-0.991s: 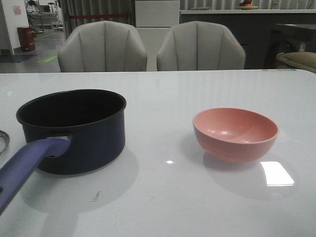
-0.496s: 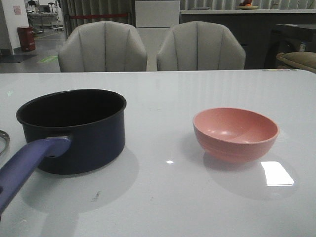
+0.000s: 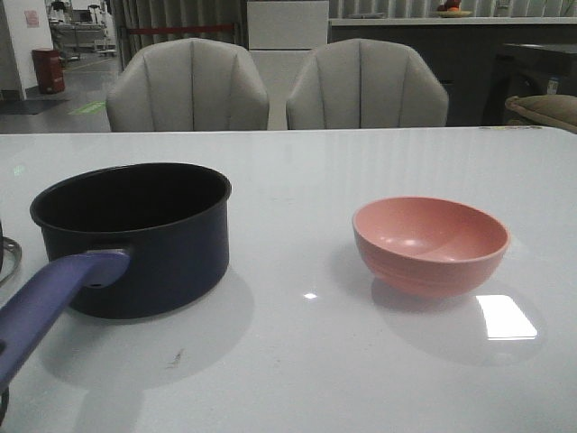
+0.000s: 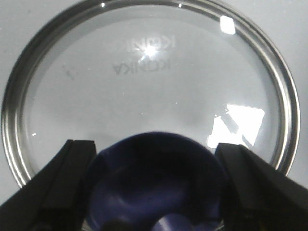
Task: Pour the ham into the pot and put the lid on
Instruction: 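Release the bowl and raise the right gripper away, then grasp the lid knob with the left gripper and lift it over the pot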
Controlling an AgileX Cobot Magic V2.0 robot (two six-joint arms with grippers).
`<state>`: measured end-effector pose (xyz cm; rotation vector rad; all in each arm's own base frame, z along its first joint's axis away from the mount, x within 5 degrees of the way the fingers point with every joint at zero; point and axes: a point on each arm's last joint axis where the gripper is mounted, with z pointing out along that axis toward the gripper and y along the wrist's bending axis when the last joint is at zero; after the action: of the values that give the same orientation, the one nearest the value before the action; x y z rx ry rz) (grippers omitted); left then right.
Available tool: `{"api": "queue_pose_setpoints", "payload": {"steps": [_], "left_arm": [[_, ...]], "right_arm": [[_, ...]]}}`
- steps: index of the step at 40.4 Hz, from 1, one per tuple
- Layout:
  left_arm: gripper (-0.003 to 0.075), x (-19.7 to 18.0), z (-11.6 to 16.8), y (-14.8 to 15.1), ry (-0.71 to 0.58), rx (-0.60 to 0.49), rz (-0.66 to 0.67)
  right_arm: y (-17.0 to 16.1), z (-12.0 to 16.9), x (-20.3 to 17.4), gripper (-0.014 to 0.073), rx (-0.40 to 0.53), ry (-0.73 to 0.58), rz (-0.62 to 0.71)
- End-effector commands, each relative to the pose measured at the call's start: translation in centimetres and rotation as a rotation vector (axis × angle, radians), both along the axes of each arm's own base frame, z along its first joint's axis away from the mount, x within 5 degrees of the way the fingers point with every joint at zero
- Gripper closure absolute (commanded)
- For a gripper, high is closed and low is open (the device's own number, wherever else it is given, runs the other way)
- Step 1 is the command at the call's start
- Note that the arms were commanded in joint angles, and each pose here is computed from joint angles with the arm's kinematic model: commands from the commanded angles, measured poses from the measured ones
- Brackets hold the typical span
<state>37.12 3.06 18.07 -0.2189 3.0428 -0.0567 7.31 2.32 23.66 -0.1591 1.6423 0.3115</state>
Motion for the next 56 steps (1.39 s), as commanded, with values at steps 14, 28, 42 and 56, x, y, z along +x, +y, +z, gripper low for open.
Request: {"api": "queue_pose_setpoints", "payload": {"steps": [14, 28, 42, 56], "left_arm": [[0.0398, 0.4, 6.6, -0.2, -0.223, 0.003, 0.017], [0.0399, -0.7, 14.5, -4.5, -0.416, -0.015, -0.165], [0.0399, -3.1, 16.7, -15.3, -0.380, -0.045, -0.535], [0.0399, -3.6, 14.8, -18.5, -0.301, -0.012, -0.639]], "right_arm": [[-0.3, 1.4, 0.1, 0.0103, 0.024, -0.070, -0.035], [-0.3, 1.4, 0.1, 0.0103, 0.024, -0.070, -0.035], [-0.3, 1.4, 0.1, 0.0103, 0.024, -0.070, -0.035], [-0.3, 1.4, 0.1, 0.0103, 0.024, -0.070, -0.035]]}}
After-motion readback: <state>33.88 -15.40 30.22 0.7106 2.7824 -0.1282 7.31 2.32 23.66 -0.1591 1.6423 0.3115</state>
